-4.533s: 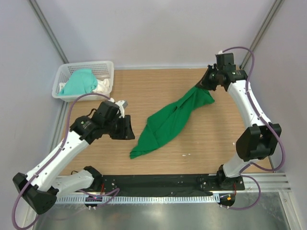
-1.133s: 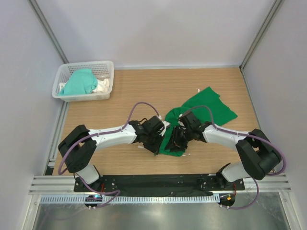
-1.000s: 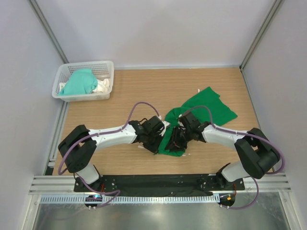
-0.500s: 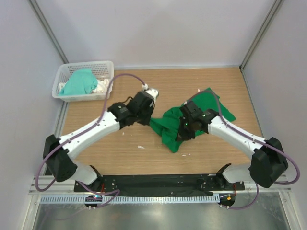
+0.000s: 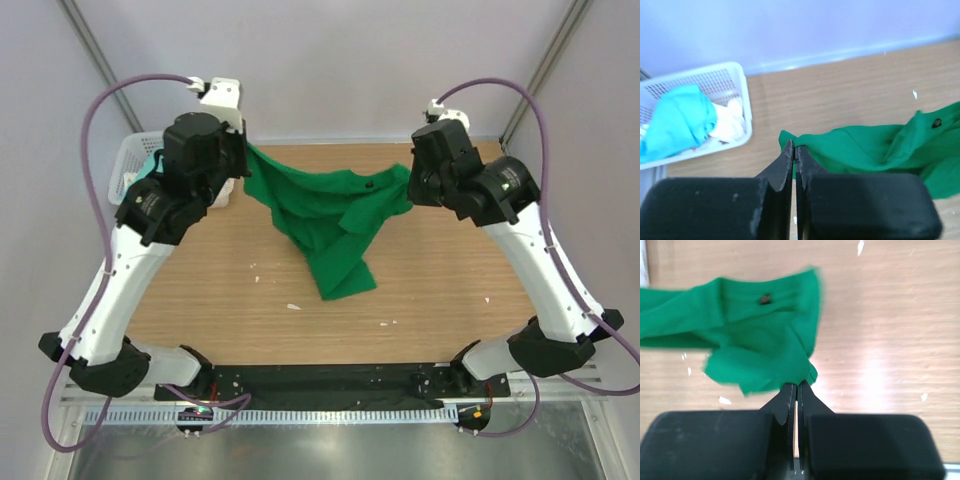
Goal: Fold and stack the t-shirts
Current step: Flatten the tshirt out
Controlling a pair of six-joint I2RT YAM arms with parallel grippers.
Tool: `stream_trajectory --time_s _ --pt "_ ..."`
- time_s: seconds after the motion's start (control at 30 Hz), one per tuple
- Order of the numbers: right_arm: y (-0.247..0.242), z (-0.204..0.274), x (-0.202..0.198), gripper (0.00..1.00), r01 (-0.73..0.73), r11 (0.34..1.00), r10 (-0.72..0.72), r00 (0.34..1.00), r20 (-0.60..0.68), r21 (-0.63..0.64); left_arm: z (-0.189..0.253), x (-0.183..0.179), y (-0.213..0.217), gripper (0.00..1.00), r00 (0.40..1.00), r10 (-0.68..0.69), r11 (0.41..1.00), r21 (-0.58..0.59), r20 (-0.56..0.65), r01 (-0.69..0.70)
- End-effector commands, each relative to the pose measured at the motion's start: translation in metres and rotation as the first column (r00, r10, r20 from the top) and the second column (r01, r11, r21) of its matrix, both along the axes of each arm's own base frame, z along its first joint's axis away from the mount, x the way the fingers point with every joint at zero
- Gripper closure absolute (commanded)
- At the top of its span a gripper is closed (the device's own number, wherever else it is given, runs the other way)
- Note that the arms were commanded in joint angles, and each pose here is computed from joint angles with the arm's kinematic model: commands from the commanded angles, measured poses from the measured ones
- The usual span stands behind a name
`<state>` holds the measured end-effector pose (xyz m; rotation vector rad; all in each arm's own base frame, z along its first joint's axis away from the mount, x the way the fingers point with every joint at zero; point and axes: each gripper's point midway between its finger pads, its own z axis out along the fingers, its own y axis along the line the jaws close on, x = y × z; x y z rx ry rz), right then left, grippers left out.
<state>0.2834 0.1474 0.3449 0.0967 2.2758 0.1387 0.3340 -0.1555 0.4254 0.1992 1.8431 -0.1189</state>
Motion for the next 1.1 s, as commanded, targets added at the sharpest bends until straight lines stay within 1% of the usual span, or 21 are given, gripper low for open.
stream_trajectory --time_s 0.0,0.03,0.1,0.17,0.2,0.23,0.27,0.3,0.37,0.4,0.47,0.5,0.57,0.67,0.7,0.73,0.8,0.83,0.87,0.97,1.07 --pt "-0.035 0.045 -0.006 0.99 0.039 0.994 -0.028 0.994 0.102 -0.106 0.072 -0.023 0.038 1.00 0.981 0.070 0.997 -0.020 0.183 -0.068" --pt "-0.031 0.066 -0.009 0.99 0.008 0.998 0.000 0.988 0.151 -0.055 0.082 -0.027 0.042 1.00 0.975 0.075 0.997 -0.034 0.210 -0.070" --pt "-0.024 0.095 -0.009 0.99 -0.053 0.999 0.052 0.967 0.250 -0.005 0.106 -0.041 0.055 1.00 0.955 0.091 0.995 -0.058 0.282 -0.078" --pt "-0.022 0.123 -0.026 0.99 -0.144 0.988 0.116 0.929 0.350 0.055 0.131 -0.054 0.070 1.00 0.932 0.126 0.991 -0.094 0.340 -0.099" --pt "-0.019 0.141 -0.029 0.99 -0.184 0.980 0.135 0.897 0.420 0.077 0.147 -0.064 0.080 1.00 0.912 0.127 0.992 -0.076 0.390 -0.105" --pt "-0.025 0.157 -0.042 0.99 -0.213 0.972 0.141 0.869 0.475 0.101 0.165 -0.074 0.089 1.00 0.892 0.140 0.989 -0.097 0.431 -0.108" --pt "-0.017 0.168 -0.052 0.99 -0.287 0.950 0.186 0.840 0.510 0.126 0.178 -0.083 0.095 1.00 0.874 0.146 0.988 -0.117 0.463 -0.103" --pt "-0.014 0.188 -0.057 0.99 -0.326 0.933 0.186 0.799 0.571 0.153 0.191 -0.094 0.102 1.00 0.853 0.150 0.987 -0.127 0.500 -0.099" --pt "-0.012 0.213 -0.076 0.99 -0.404 0.896 0.201 0.740 0.642 0.185 0.219 -0.117 0.114 1.00 0.813 0.161 0.981 -0.180 0.559 -0.070" --pt "-0.002 0.226 -0.087 0.99 -0.478 0.856 0.234 0.698 0.676 0.197 0.228 -0.124 0.118 1.00 0.797 0.164 0.979 -0.197 0.582 -0.057" --pt "-0.001 0.247 -0.104 0.99 -0.533 0.812 0.223 0.659 0.718 0.237 0.252 -0.152 0.131 1.00 0.735 0.168 0.969 -0.247 0.657 -0.001" --pt "0.005 0.255 -0.114 0.99 -0.587 0.773 0.247 0.630 0.736 0.242 0.259 -0.162 0.135 1.00 0.714 0.167 0.966 -0.256 0.680 0.018" --pt "-0.001 0.272 -0.131 0.99 -0.617 0.741 0.223 0.600 0.769 0.266 0.277 -0.191 0.148 1.00 0.657 0.156 0.961 -0.266 0.738 0.070" --pt "-0.016 0.275 -0.136 0.99 -0.580 0.765 0.170 0.602 0.780 0.281 0.280 -0.210 0.157 1.00 0.633 0.142 0.962 -0.256 0.761 0.092" --pt "-0.021 0.276 -0.140 0.99 -0.577 0.766 0.157 0.595 0.788 0.284 0.275 -0.208 0.157 1.00 0.643 0.140 0.964 -0.252 0.753 0.085" --pt "-0.013 0.264 -0.134 0.99 -0.583 0.761 0.179 0.611 0.771 0.285 0.272 -0.206 0.156 1.00 0.649 0.141 0.964 -0.253 0.747 0.082" --pt "-0.003 0.266 -0.136 0.99 -0.626 0.718 0.186 0.595 0.782 0.305 0.264 -0.203 0.155 1.00 0.662 0.144 0.962 -0.261 0.735 0.080" --pt "0.008 0.258 -0.133 0.99 -0.645 0.699 0.219 0.602 0.768 0.307 0.264 -0.205 0.158 1.00 0.657 0.158 0.959 -0.273 0.737 0.076" --pt "0.012 0.260 -0.133 0.99 -0.661 0.683 0.227 0.597 0.770 0.311 0.267 -0.211 0.164 1.00 0.640 0.181 0.952 -0.297 0.747 0.077" --pt "0.019 0.266 -0.141 0.99 -0.701 0.641 0.251 0.576 0.778 0.313 0.270 -0.219 0.171 1.00 0.627 0.204 0.943 -0.323 0.752 0.080" --pt "0.008 0.274 -0.153 0.99 -0.696 0.634 0.222 0.582 0.782 0.338 0.271 -0.228 0.177 1.00 0.626 0.212 0.934 -0.344 0.750 0.097"
